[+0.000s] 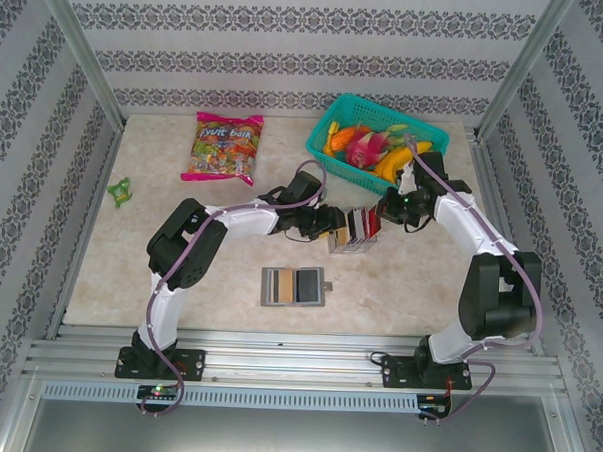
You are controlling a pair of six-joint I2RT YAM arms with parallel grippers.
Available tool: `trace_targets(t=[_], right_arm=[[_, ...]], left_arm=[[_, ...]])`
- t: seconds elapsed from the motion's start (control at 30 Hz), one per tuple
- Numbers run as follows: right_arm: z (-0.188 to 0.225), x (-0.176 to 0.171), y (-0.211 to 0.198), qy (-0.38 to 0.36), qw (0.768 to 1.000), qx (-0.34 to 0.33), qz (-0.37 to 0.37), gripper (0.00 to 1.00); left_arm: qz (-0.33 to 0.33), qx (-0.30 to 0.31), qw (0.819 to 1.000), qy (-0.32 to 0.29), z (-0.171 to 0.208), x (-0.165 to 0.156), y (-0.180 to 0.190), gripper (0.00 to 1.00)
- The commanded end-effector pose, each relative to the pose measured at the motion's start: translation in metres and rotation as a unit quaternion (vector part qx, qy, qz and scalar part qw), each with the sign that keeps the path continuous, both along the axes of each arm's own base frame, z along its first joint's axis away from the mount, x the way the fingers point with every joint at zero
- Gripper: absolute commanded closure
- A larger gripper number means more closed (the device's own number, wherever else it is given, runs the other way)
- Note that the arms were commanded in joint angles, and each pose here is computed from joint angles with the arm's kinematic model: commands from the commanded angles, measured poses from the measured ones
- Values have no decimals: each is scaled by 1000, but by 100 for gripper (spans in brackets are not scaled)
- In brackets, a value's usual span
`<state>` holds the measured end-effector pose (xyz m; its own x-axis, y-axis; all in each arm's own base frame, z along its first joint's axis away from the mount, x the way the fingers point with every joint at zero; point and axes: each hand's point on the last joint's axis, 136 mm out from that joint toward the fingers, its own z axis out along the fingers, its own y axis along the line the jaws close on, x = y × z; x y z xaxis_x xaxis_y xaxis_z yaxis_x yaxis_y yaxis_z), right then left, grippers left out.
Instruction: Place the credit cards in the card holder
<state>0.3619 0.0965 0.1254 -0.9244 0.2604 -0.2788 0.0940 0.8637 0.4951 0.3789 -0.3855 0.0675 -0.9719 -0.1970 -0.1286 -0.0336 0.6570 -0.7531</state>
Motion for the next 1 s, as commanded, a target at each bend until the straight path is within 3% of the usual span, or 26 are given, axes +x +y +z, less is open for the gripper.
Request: trace_targets(t=[0.0, 0.1, 0.5, 0.77, 0.83, 0.97], right_arm=[[20, 1, -17, -36, 998, -56, -16, 100], [36, 0, -24, -76, 994, -77, -20, 100], [46, -8, 26, -117, 992, 15, 39, 100], [57, -33, 37, -155, 987, 40, 32, 100], [54, -39, 30, -151, 988, 24, 22, 100], [48, -62, 54, -124, 989, 57, 49, 100]], left_arm=[[-15, -16, 1000, -11, 9, 0, -14, 51], [-18, -14, 1000, -19, 13, 0, -14, 50], [-23, -12, 997, -72, 48, -7, -4, 46], [2, 17, 991, -133, 81, -22, 32, 37], [2, 22, 991, -135, 83, -28, 39, 37], [12, 49, 991, -125, 74, -44, 60, 38]])
